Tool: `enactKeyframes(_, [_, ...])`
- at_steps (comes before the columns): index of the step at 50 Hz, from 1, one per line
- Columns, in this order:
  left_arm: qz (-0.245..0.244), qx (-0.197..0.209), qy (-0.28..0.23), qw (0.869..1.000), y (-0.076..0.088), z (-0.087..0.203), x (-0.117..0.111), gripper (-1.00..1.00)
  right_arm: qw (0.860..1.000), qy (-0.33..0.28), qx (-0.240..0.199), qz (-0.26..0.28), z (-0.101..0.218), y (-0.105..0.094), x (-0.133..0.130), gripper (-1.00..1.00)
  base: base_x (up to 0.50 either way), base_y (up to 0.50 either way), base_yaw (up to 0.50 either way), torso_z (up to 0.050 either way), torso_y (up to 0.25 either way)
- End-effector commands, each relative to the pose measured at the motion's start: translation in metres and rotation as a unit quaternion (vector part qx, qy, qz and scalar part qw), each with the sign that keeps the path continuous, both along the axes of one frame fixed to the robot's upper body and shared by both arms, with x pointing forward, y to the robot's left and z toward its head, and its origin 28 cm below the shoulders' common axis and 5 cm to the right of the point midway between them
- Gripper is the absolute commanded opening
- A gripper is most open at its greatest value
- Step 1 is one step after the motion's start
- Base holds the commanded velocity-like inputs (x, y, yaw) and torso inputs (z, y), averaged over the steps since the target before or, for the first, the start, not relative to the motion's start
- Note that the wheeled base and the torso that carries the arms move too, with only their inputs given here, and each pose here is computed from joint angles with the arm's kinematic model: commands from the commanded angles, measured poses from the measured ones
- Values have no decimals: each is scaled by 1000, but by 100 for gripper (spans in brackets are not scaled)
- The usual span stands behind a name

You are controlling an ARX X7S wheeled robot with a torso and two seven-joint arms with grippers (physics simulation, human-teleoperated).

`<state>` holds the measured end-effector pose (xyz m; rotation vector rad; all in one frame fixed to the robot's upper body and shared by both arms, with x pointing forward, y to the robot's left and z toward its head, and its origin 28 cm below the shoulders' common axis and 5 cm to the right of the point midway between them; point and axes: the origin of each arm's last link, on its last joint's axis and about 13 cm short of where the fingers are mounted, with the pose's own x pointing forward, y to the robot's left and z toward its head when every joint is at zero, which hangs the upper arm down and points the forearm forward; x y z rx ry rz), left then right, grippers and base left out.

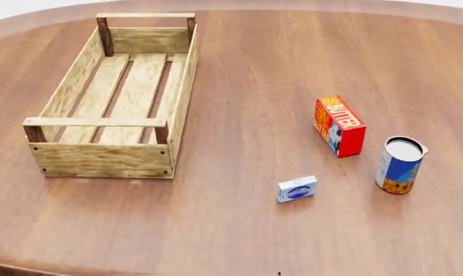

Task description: Pick up the cream cheese and put it in the tray.

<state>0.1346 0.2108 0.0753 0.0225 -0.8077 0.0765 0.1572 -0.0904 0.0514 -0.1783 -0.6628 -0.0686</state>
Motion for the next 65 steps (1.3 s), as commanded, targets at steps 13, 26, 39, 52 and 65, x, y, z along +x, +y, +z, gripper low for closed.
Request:
enactKeyframes(13, [-1,-1,-1,1000,0,1,0,100,1000,1,-6,-3,4,1,1,100,2,186,0,0,0])
enactKeyframes(26, [-3,0,-1,1000,0,1,0,100,1000,2,-3,-3,5,1,2,100,33,183,0,0,0])
enactKeyframes(39, [-7,2,1,1000,-2,0,1,100,1000,5,-3,0,3,1,2,100,85,108,0,0,0])
enactKeyframes(52, [-9,2,1,1000,-2,0,0,100,1000,4,-8,-2,4,3,2,100,107,105,0,0,0])
enactKeyframes(65, [-4,-2,-6,1000,-1,1,-2,100,1000,1,-9,0,5,4,1,100,106,101,0,0,0])
